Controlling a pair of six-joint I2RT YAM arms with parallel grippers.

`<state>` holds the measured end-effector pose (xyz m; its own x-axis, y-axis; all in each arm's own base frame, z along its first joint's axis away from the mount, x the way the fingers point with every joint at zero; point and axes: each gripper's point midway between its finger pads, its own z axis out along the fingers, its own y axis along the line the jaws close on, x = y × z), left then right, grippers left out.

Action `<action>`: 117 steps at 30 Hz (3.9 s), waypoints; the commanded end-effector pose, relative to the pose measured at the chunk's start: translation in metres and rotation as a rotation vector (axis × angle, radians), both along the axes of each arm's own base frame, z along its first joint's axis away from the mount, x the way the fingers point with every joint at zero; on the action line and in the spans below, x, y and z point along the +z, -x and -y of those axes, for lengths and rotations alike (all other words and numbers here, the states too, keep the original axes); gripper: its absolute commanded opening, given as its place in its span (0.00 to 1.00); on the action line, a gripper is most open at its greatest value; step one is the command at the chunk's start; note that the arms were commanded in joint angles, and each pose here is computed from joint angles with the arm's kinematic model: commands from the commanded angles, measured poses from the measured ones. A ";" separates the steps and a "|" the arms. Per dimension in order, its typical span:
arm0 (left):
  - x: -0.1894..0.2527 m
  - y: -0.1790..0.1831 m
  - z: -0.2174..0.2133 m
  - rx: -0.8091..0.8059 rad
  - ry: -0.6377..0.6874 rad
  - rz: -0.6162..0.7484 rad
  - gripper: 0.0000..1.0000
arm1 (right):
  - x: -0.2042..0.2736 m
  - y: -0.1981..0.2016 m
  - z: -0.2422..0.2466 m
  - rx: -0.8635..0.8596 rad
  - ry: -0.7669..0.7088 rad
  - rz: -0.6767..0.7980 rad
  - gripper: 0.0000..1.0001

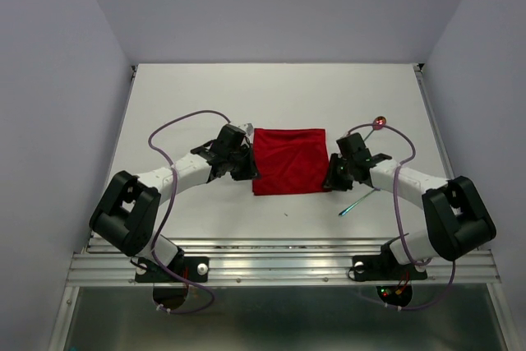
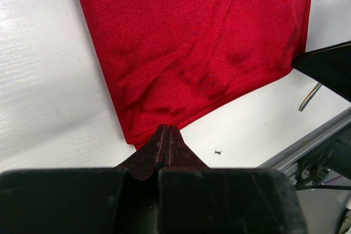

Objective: Fold the napkin into a case and place the utensils inside
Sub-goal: Smooth out the square-folded napkin at the center of the board, then pick up the top corner of the square-folded napkin from the center of the board.

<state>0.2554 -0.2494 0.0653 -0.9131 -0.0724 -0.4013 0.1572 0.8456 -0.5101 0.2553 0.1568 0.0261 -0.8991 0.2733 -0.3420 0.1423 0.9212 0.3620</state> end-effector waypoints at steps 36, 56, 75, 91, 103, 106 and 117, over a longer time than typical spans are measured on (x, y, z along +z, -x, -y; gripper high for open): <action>0.000 0.000 -0.001 -0.010 -0.010 0.020 0.00 | -0.011 0.009 0.001 -0.004 0.064 0.006 0.24; -0.010 -0.009 -0.015 0.057 -0.080 0.016 0.00 | 0.013 -0.007 0.001 -0.023 0.068 0.078 0.01; -0.044 -0.007 -0.046 0.241 -0.146 -0.052 0.00 | 0.025 -0.012 -0.001 -0.042 0.054 0.105 0.27; -0.043 0.000 -0.020 0.115 -0.101 -0.065 0.00 | 0.017 -0.013 -0.006 -0.031 0.052 0.084 0.33; -0.043 0.000 -0.019 0.104 -0.102 -0.064 0.00 | 0.014 -0.016 -0.005 -0.048 0.070 0.099 0.33; -0.045 0.000 -0.019 0.103 -0.104 -0.069 0.00 | 0.021 -0.020 0.000 -0.068 0.088 0.124 0.34; -0.043 -0.001 -0.019 0.098 -0.105 -0.063 0.00 | 0.018 -0.024 0.002 -0.079 0.112 0.121 0.38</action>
